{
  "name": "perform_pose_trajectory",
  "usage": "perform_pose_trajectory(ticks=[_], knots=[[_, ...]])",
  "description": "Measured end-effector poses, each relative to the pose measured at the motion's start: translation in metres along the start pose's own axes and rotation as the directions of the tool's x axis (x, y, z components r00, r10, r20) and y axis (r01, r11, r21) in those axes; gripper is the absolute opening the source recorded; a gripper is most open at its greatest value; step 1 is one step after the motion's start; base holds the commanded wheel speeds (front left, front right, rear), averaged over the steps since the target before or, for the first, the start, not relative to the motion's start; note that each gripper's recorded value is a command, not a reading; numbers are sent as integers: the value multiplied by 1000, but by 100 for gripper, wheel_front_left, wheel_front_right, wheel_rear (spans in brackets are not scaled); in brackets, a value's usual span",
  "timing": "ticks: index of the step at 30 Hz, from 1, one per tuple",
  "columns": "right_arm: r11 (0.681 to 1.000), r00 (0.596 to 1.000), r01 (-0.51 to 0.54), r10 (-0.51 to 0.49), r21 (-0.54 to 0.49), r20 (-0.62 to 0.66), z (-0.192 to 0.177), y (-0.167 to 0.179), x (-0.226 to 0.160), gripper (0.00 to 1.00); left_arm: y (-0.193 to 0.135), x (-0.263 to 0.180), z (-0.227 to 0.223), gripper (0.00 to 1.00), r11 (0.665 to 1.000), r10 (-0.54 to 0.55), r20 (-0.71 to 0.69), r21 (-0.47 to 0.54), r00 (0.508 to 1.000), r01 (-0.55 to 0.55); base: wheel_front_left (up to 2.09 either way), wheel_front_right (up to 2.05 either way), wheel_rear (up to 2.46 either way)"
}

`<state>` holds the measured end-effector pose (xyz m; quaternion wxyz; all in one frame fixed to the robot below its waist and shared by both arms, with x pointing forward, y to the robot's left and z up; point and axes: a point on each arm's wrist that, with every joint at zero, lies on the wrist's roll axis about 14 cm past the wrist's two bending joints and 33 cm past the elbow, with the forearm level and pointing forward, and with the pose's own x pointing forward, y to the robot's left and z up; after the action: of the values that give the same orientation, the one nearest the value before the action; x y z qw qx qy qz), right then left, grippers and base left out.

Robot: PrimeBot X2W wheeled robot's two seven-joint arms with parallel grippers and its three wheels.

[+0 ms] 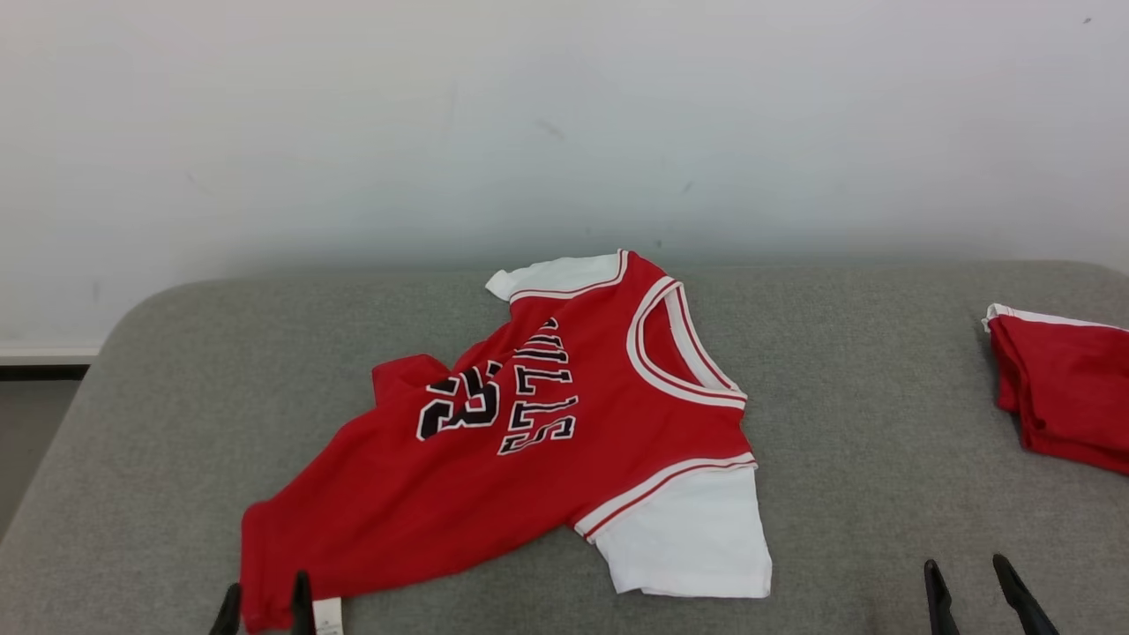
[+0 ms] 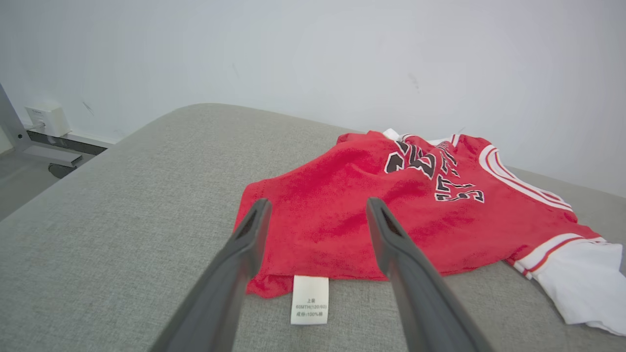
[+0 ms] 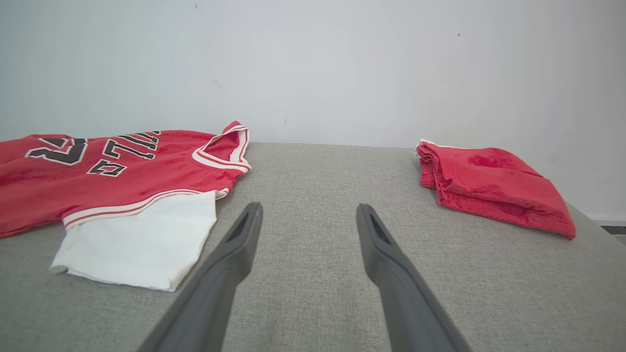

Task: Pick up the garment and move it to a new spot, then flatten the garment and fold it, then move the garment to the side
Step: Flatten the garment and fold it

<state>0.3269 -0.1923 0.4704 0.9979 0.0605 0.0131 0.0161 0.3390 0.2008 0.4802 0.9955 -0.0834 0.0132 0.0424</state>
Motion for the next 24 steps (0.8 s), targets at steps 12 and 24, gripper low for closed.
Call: perform_pose_trajectory(ticks=[12,24], knots=[[999,993,35,-33,-17,116,35,-10,-5,100,-27,-12,11,100,993,-117,68,37,991,114,0,0,0],[999,993,34,-32,-16,114,34,-7,-6,100,-28,-12,9,100,987,-153,62,48,986,151,0,0,0]])
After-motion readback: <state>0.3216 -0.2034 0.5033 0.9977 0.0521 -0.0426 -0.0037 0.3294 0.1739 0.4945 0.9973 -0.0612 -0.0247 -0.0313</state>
